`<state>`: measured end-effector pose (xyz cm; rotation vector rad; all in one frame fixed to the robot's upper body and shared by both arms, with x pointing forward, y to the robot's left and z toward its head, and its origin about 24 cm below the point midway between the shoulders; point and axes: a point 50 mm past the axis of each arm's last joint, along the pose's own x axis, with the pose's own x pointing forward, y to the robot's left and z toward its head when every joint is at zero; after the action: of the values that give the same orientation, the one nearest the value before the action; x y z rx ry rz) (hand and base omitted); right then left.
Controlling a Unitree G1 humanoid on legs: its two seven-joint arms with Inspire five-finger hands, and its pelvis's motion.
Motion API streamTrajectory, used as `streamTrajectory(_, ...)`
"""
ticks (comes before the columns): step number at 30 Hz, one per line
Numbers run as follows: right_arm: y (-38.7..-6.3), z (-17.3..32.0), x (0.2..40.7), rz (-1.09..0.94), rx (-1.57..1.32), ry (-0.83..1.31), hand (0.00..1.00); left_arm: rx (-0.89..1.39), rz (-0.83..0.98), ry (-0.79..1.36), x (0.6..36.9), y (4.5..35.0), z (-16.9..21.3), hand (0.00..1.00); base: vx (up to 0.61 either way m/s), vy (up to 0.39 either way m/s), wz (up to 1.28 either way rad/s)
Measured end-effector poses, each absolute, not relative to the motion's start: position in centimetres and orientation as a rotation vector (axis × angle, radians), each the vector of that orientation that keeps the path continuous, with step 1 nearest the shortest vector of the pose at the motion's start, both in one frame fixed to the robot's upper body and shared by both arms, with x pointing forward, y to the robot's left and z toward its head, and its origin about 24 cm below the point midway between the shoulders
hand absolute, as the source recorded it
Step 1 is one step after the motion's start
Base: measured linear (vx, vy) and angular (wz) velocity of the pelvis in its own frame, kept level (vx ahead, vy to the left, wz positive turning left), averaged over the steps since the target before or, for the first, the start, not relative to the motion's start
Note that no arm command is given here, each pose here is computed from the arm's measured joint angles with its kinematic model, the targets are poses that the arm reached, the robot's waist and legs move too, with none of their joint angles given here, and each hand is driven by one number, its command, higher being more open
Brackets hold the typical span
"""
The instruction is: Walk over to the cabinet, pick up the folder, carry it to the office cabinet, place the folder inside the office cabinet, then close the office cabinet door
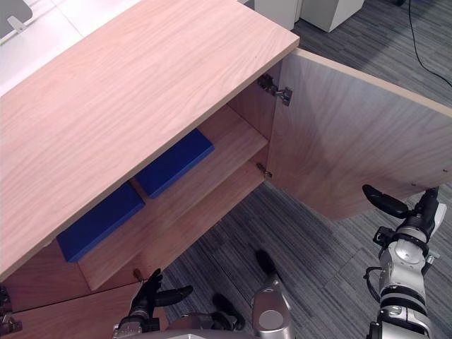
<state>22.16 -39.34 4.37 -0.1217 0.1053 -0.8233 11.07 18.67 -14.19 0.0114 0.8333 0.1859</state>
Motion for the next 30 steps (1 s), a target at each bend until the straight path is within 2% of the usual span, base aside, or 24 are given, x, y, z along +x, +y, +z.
streamTrajectory(4, -37.2, 4.1, 20.3, -0.774, -0.121, 0.053, 1.00, 0.000, 0.203, 0.852, 10.6, 18.7, -14.4, 1.00, 0.01, -0.041, 0.01)
streamTrajectory(6, -34.7, 3.6, 19.3, -0.731, -0.080, 0.024, 1.00, -0.011, 0.223, 0.855, 10.6, 18.8, -14.5, 1.00, 0.01, -0.045, -0.14)
streamTrajectory(12, -26.6, 0.1, 14.5, -0.506, -0.083, 0.151, 1.00, -0.015, 0.243, 0.865, 10.5, 19.2, -14.6, 1.00, -0.03, -0.067, -0.30)
streamTrajectory(18, -21.6, -1.9, 10.7, -0.263, -0.088, 0.298, 1.00, 0.012, 0.228, 0.890, 10.5, 19.2, -14.9, 1.00, -0.07, -0.067, -0.10)
streamTrajectory(27, -15.5, -3.7, 7.6, 0.139, -0.072, 0.451, 1.00, 0.072, 0.224, 0.902, 10.6, 20.3, -14.9, 1.00, -0.09, -0.046, 0.19)
streamTrajectory(29, -14.2, -3.8, 8.1, 0.283, -0.129, 0.443, 1.00, 0.090, 0.212, 0.887, 11.1, 20.3, -14.7, 1.00, -0.06, -0.036, 0.73)
streamTrajectory(30, -13.5, -3.6, 9.8, 0.368, -0.183, 0.396, 1.00, 0.093, 0.211, 0.874, 11.6, 20.4, -14.5, 1.00, -0.06, -0.047, 0.89)
